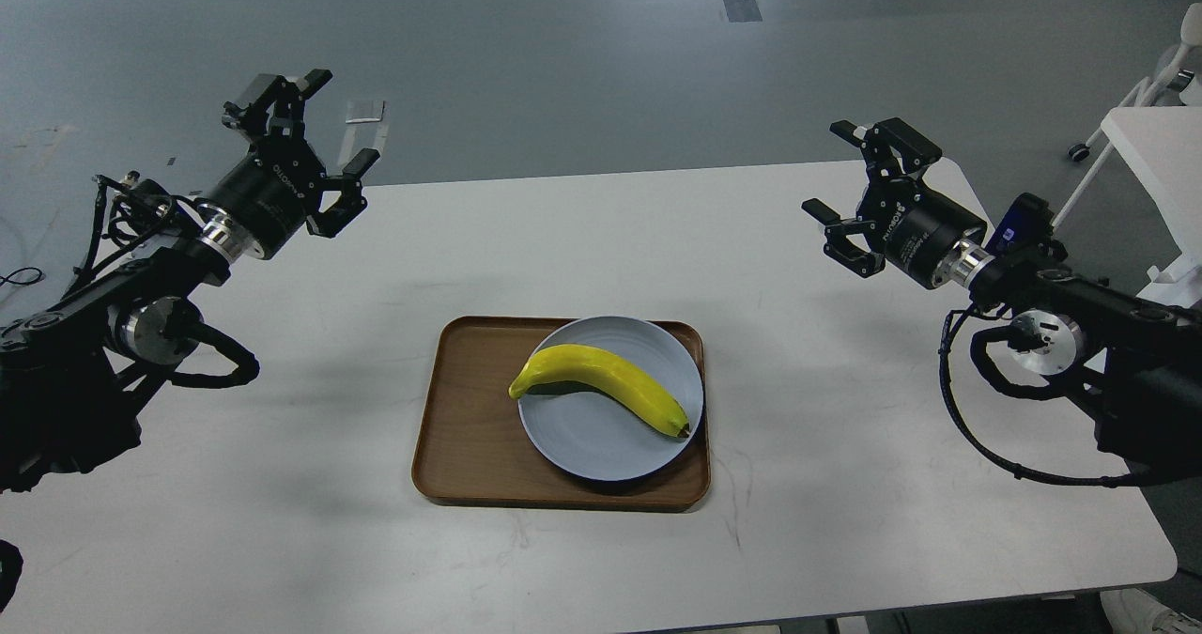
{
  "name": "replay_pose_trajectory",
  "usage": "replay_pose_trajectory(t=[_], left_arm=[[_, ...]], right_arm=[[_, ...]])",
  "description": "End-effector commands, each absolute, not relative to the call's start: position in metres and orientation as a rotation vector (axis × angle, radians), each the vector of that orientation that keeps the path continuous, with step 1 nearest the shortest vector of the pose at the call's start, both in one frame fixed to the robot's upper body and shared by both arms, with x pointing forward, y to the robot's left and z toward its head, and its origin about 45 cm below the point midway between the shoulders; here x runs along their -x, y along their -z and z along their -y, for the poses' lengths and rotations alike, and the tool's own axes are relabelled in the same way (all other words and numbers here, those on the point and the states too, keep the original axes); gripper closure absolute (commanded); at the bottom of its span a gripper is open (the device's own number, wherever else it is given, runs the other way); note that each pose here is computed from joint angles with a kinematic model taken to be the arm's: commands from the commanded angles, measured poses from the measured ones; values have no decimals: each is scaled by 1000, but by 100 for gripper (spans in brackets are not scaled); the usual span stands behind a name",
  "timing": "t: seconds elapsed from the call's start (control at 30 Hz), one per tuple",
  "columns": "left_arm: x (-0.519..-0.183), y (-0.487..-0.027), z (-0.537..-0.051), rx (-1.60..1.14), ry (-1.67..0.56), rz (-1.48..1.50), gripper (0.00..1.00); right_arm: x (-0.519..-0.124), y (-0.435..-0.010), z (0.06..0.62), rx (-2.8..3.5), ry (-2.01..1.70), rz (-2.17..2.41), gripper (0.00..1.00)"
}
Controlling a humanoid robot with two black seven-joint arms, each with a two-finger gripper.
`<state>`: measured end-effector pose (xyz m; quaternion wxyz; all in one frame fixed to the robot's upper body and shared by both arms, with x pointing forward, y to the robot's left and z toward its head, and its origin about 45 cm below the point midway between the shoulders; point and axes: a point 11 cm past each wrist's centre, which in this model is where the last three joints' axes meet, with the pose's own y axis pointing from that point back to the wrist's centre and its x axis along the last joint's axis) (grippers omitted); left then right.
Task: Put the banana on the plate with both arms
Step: 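Release the banana and raise the right gripper away from the plate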
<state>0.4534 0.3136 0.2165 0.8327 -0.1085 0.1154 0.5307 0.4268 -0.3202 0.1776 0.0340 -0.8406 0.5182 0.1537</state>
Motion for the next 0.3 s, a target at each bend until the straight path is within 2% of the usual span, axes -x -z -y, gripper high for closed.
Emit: replay_pose_trajectory(t=[0.0, 0.27], left_arm=[[-452, -212, -311, 232, -1124, -256, 0], [-450, -209, -309, 233, -1122, -265, 0]], right_arm=[[-424, -172, 322, 2545, -499, -1605, 1], [-430, -184, 324, 2496, -475, -1601, 1]])
